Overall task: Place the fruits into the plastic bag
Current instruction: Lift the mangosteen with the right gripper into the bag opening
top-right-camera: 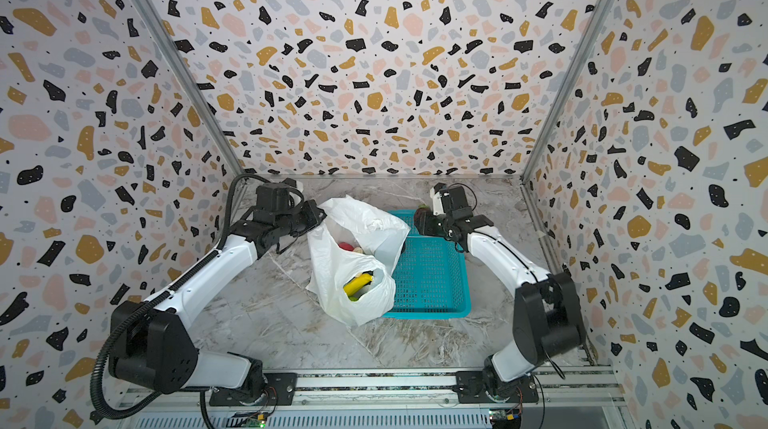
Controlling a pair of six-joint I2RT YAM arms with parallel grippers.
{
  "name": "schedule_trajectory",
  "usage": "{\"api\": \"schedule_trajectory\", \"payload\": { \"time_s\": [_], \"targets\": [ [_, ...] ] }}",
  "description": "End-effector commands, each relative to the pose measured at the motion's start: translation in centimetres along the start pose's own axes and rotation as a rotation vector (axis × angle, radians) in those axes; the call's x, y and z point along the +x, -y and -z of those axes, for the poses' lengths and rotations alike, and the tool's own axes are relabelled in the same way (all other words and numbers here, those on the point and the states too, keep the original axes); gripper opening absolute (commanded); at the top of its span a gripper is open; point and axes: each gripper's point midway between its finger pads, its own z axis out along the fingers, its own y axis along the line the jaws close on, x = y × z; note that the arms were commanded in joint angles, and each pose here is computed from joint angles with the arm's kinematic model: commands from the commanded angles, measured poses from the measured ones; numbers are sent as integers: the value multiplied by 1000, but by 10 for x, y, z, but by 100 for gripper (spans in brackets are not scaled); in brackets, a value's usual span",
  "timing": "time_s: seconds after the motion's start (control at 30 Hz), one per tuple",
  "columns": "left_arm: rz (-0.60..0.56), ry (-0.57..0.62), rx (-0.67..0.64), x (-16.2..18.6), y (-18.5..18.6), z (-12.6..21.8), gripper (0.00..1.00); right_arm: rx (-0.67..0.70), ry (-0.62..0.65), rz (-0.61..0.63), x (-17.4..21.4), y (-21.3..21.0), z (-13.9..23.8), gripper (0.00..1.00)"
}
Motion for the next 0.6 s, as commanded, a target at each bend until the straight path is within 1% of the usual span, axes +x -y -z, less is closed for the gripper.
{"api": "schedule_trajectory", "payload": {
  "time_s": [0.0,0.07,0.13,0.2,0.23,0.3,0.37,0.47,0.57],
  "targets": [
    [-19,10,29,-7,11,-1,0,-87,188,162,-40,-45,46,35],
    [-17,7,28,-7,10,-2,0,-171,246,287,-49,-84,65,36],
    [-18,8,29,-8,11,-3,0,-265,251,435,-41,-128,75,37],
    [-19,12,31,-10,12,-2,0,-336,208,569,-19,-164,73,37],
    [-19,12,32,-10,13,-2,0,-365,166,630,-4,-180,67,37],
    [-20,13,31,-11,13,-2,0,-404,78,707,24,-201,54,37],
    [-23,18,34,-12,15,0,0,-435,2,739,47,-213,41,37],
    [-26,20,34,-11,15,3,0,-462,-67,713,62,-220,23,38],
    [-37,21,32,-10,15,6,0,-415,-114,699,67,-212,1,38]
  ]
}}
